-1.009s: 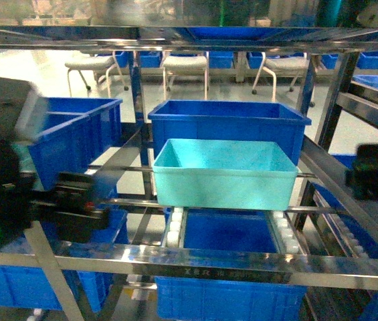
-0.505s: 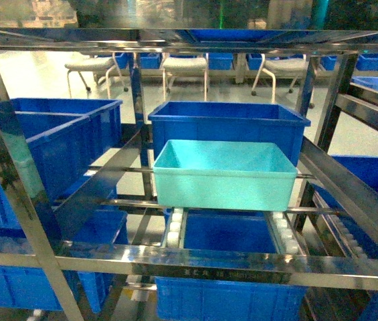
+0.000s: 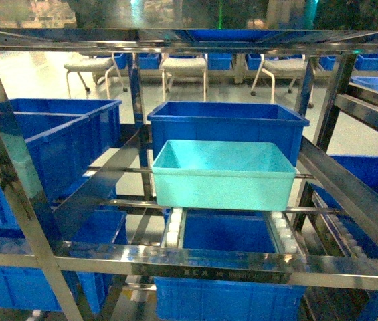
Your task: Organize blue bins on left shelf correctly
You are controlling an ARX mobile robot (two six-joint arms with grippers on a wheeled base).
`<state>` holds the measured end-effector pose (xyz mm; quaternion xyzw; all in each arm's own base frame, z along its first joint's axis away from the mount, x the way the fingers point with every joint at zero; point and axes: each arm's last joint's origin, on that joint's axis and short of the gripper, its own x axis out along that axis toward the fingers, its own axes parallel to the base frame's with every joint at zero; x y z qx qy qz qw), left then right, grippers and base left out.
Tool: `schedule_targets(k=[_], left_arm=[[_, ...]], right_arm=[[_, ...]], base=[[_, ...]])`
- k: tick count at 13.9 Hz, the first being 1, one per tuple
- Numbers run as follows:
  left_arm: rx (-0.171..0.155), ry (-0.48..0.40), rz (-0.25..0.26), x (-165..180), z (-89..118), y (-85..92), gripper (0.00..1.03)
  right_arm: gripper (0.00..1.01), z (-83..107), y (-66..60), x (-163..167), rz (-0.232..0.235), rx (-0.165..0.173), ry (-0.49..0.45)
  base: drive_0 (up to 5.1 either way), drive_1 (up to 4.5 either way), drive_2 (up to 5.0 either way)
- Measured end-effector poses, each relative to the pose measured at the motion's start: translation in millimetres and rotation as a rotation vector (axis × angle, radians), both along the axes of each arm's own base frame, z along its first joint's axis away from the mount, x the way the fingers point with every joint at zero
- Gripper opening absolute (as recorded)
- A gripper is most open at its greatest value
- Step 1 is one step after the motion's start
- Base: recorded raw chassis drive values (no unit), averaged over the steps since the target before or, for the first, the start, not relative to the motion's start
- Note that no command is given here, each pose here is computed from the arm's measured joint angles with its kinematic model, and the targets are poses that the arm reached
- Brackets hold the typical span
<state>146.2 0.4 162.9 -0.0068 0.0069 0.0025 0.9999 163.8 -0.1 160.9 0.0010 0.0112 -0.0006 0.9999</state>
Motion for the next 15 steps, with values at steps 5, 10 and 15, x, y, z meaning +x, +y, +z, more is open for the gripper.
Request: schedule_targets(k=[5, 10, 15], left_arm=[[0.0, -0.023, -0.006, -16.4, 7.0, -0.5, 0.02], [0.0, -0.029, -0.006, -28.8, 8.8, -0.5, 0.02], [0.0, -0.03, -0.006, -36.6, 8.6, -0.5, 0.02]], right_arm=[[0.02, 4.2, 0.0, -23.3, 0.0, 0.0, -0.016], [0.02, 9.6, 0.0, -38.8, 0.0, 0.0, -0.035], [0.02, 10.4, 0.0, -49.2, 0.0, 0.0, -0.038]], base=[[0.0, 0.0, 0.0], [0.0, 0.0, 0.0], [0.0, 0.0, 0.0]])
